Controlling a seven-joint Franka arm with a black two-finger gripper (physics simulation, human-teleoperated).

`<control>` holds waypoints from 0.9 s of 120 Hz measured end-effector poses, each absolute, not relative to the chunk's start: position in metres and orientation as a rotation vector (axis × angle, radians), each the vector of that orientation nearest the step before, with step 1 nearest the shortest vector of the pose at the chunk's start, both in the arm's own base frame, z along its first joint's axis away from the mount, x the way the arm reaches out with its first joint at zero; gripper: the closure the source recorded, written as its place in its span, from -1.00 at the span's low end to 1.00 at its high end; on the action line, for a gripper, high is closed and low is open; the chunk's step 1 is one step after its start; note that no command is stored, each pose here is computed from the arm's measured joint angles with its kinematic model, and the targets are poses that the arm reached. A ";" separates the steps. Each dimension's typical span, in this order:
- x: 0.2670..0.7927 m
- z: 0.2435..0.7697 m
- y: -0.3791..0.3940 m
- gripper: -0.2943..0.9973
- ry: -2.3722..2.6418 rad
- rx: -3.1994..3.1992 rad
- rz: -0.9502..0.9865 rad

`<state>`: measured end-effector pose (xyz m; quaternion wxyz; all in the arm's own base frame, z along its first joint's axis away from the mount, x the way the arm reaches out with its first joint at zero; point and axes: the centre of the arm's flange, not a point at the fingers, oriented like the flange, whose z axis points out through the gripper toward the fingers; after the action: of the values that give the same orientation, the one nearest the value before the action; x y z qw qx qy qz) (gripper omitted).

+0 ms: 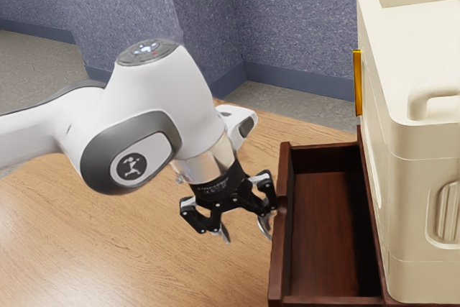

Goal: Pull the drawer handle with one arm to open the drawer

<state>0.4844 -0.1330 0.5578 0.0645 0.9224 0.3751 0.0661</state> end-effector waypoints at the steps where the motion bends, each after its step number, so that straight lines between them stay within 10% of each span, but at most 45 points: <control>1: 0.484 0.558 -0.133 -0.11 1.132 2.784 0.200; 108: 0.468 0.559 -0.119 -0.11 1.141 2.775 0.257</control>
<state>0.4680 -0.1189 0.5593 0.0649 0.9196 0.3780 0.0851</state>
